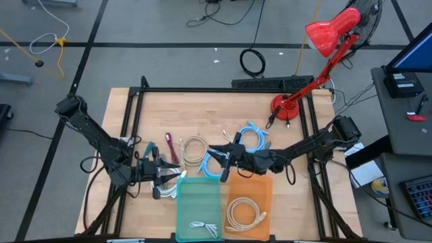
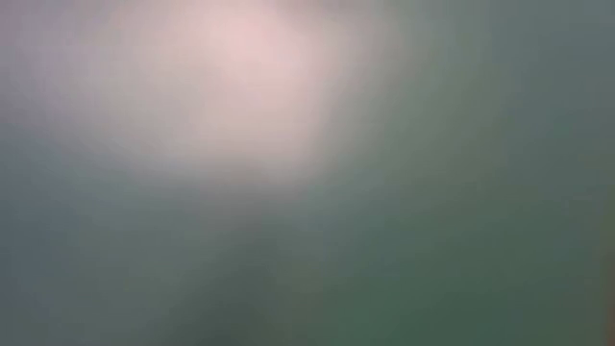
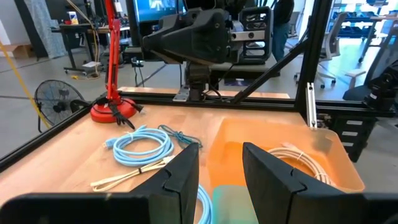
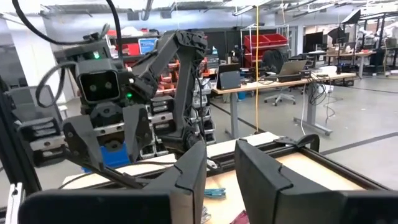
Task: Pick & Place USB Port
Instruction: Put the left blue charger cable into the green bin
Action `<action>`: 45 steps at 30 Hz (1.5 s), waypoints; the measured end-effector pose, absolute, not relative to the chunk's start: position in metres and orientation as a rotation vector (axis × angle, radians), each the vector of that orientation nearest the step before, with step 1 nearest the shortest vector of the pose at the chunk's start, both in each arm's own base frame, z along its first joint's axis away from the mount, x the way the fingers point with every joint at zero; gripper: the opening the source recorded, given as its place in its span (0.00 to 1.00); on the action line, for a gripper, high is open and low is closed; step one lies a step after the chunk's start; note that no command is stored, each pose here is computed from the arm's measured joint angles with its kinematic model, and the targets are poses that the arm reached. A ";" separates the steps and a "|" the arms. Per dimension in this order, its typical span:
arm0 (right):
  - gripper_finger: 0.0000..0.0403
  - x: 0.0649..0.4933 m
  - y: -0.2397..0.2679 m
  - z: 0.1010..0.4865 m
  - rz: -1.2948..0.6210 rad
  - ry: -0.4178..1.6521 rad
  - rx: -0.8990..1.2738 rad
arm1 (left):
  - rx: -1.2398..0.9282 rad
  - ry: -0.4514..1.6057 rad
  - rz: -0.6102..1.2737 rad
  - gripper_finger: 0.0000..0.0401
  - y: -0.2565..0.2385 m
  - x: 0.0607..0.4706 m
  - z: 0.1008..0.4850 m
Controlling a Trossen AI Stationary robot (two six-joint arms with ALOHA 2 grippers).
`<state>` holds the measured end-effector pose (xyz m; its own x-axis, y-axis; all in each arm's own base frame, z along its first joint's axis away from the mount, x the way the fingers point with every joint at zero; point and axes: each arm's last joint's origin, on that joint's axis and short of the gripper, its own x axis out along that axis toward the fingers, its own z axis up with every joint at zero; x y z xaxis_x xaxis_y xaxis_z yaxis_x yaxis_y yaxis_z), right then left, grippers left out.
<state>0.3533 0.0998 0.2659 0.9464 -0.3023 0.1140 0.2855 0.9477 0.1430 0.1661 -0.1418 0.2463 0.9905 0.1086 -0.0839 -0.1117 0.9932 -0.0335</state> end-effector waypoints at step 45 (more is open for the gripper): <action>0.08 0.356 0.108 0.257 0.032 -0.035 0.071 | 0.035 0.118 0.131 0.32 -0.141 0.165 0.242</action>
